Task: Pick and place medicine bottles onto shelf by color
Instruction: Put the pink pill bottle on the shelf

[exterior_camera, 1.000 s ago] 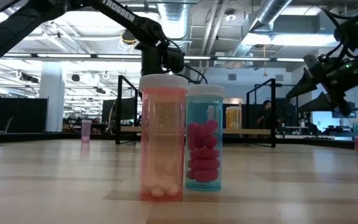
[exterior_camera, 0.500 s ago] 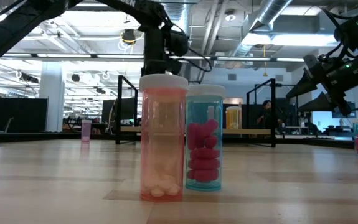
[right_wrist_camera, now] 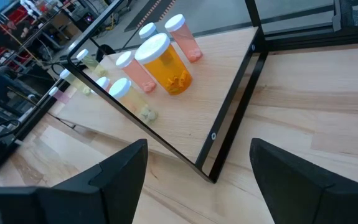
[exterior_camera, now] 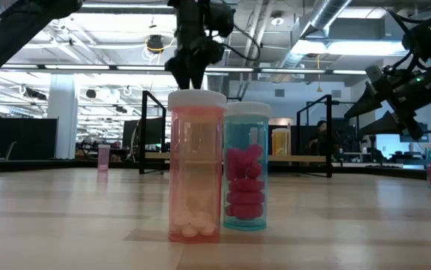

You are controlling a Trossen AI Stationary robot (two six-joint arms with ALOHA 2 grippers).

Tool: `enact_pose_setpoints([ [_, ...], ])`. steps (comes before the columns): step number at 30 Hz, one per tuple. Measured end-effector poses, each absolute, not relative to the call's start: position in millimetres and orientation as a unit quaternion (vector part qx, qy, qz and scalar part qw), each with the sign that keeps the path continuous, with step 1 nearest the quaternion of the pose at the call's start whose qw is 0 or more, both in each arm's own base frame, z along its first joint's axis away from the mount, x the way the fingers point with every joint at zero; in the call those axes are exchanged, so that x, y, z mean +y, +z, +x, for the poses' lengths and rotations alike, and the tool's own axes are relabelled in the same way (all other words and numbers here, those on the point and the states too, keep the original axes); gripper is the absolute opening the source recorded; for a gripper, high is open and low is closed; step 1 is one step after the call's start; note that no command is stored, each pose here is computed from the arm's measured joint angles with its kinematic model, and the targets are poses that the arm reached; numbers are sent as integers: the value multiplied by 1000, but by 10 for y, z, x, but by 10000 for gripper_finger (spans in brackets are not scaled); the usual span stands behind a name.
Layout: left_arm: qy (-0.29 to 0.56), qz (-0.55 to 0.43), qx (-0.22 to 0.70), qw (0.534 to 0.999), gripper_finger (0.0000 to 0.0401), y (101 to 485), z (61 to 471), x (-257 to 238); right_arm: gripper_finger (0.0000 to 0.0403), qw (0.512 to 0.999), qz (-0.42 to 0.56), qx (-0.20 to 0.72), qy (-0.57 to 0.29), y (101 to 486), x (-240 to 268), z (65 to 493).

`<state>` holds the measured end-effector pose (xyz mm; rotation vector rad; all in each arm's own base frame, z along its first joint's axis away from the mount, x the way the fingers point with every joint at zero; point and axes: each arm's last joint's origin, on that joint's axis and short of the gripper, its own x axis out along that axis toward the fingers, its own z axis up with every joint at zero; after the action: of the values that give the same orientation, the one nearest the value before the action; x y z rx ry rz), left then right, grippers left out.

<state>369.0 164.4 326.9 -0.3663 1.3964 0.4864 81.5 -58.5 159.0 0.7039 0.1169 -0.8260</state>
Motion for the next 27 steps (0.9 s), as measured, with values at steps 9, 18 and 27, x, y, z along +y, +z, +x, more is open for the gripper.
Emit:
enact_pose_setpoints([
  [9,274,-261,572,728,268,3560,3754,867,305,855,335,56,-393,1590,-585,815],
  [18,340,-337,535,697,268,3528,3836,-50,305,855,335,55,-393,1591,-585,815],
  [27,362,-344,607,618,268,3104,3550,-712,305,855,335,55,-393,1590,-585,815],
])
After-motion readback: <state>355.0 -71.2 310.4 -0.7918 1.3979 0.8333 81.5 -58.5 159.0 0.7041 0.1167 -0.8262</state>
